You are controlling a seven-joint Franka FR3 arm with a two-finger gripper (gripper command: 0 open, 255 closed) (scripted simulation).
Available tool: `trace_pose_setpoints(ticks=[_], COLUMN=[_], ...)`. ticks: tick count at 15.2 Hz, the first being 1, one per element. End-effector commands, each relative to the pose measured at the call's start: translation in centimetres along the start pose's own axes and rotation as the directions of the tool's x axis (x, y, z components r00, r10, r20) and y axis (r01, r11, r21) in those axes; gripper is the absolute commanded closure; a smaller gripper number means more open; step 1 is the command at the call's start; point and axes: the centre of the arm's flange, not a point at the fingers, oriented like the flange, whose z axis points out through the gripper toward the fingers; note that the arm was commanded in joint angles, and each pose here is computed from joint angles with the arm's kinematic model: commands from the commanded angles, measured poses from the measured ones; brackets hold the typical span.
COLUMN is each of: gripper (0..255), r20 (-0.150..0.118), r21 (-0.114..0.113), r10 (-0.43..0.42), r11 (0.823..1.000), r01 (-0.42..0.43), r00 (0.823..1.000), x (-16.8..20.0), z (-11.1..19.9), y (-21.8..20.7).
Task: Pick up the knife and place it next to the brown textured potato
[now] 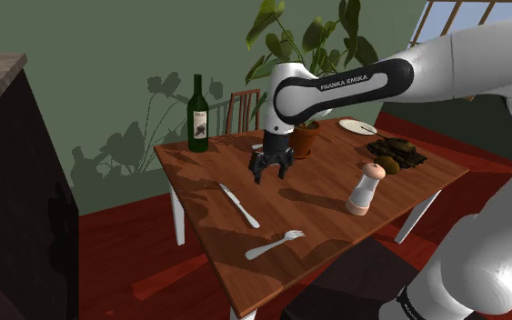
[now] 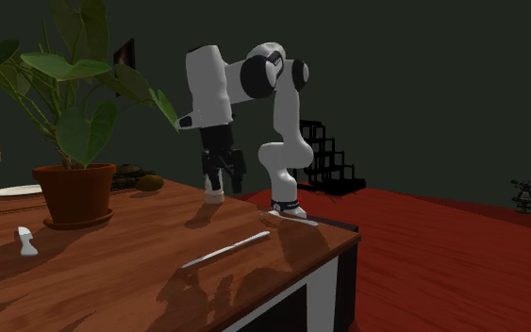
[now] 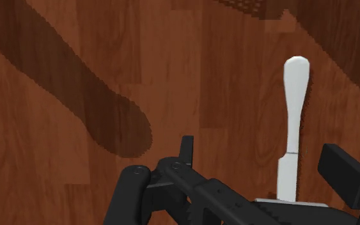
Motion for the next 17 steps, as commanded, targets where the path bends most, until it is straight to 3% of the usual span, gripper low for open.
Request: trace_pose_setpoints(ticks=[1, 7, 17], gripper=[0, 0, 0], r20=[0.019, 0.074, 0.074], r21=[0.014, 0.051, 0.051], r10=[0.007, 0.026, 0.026], r11=[1.000, 0.998, 0.998], r01=[-0.008, -0.030, -0.030], r00=[1.000, 0.997, 0.997], x=[1.6, 6.5, 6.2], z=[1.5, 5.8, 9.8], y=[-1.6, -6.1, -6.3])
